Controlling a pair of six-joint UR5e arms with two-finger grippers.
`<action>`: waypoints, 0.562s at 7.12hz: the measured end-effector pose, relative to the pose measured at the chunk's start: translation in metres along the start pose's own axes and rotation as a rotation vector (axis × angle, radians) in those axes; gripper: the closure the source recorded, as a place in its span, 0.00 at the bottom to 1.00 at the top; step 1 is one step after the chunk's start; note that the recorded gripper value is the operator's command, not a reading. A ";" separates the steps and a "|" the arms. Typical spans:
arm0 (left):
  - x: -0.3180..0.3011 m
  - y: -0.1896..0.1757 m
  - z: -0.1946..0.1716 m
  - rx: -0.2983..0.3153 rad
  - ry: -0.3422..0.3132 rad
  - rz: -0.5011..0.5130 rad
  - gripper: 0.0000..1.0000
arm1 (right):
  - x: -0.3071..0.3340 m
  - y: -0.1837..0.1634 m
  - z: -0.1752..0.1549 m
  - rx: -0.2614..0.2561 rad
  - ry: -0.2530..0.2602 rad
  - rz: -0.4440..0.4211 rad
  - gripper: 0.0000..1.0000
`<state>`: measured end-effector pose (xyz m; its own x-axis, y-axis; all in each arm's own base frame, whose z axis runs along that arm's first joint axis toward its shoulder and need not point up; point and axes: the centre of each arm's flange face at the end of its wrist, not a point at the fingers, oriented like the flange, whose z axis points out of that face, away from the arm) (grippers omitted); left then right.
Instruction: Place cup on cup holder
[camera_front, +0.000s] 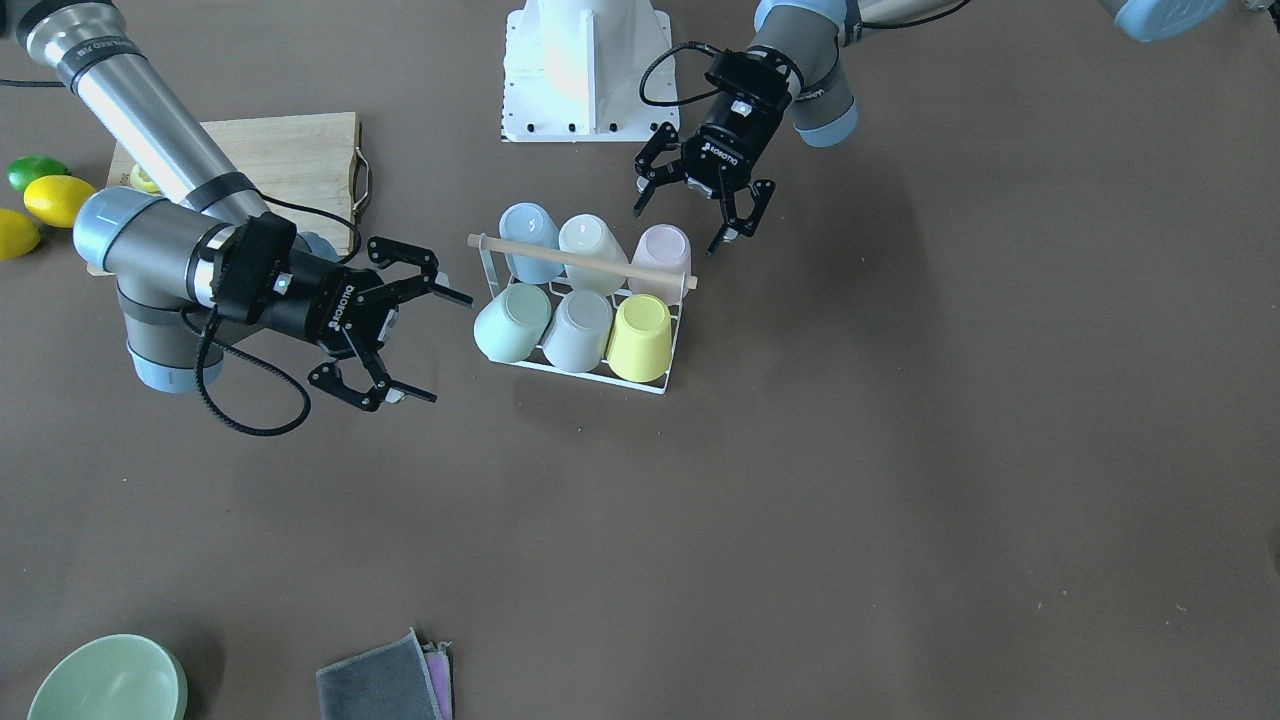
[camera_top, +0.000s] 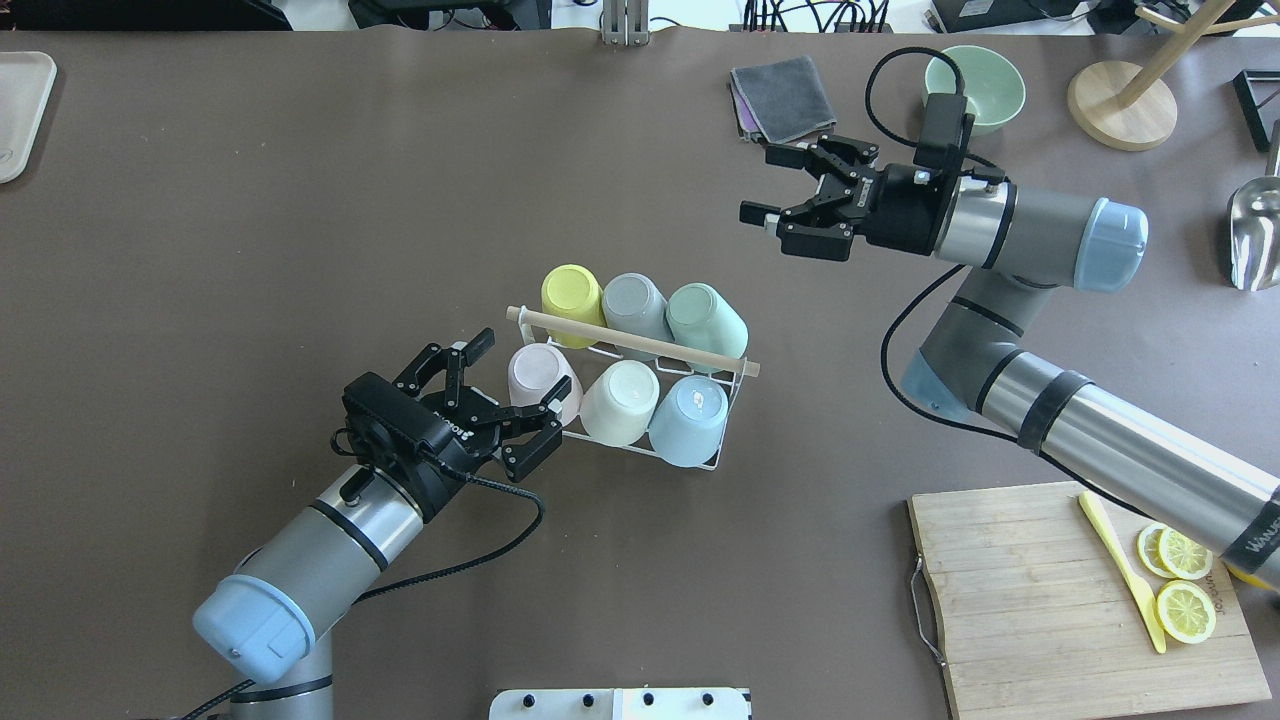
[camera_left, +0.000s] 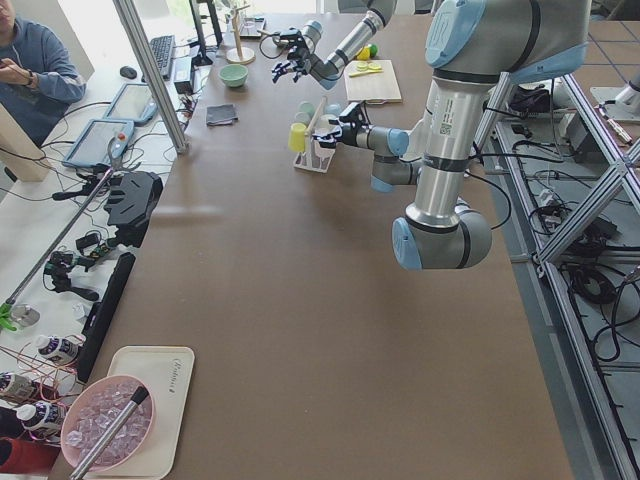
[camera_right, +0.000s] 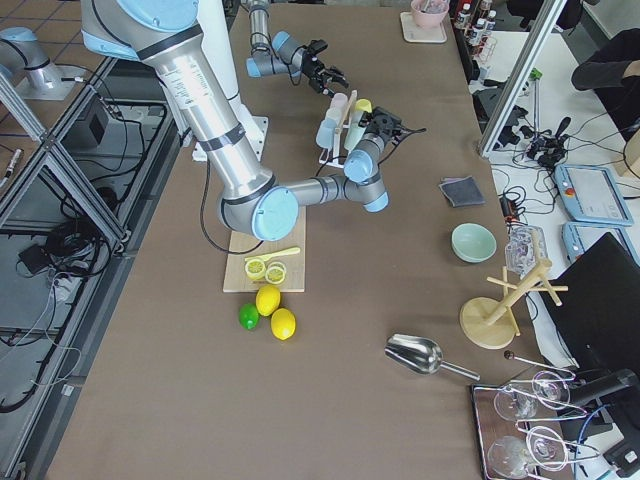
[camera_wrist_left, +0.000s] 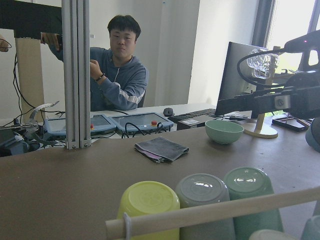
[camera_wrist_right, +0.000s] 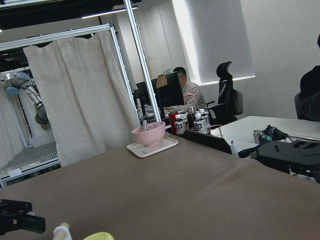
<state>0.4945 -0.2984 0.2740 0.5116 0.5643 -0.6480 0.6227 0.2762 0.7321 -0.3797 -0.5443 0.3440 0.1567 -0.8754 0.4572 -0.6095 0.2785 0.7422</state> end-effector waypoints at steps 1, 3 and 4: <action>-0.009 -0.013 -0.015 -0.026 0.027 0.009 0.02 | 0.023 -0.018 -0.002 -0.032 0.081 0.001 0.00; -0.044 -0.038 -0.059 -0.137 0.084 0.061 0.02 | 0.054 -0.048 0.007 -0.116 0.256 0.041 0.00; -0.072 -0.048 -0.066 -0.220 0.083 0.079 0.02 | 0.063 -0.062 0.014 -0.172 0.351 0.068 0.00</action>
<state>0.3890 -0.3005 0.2996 0.4974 0.6502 -0.5743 0.4343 0.3865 0.8137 -0.3431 -0.6225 0.3197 0.3948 -0.6729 0.6256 -0.4931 0.4193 0.7622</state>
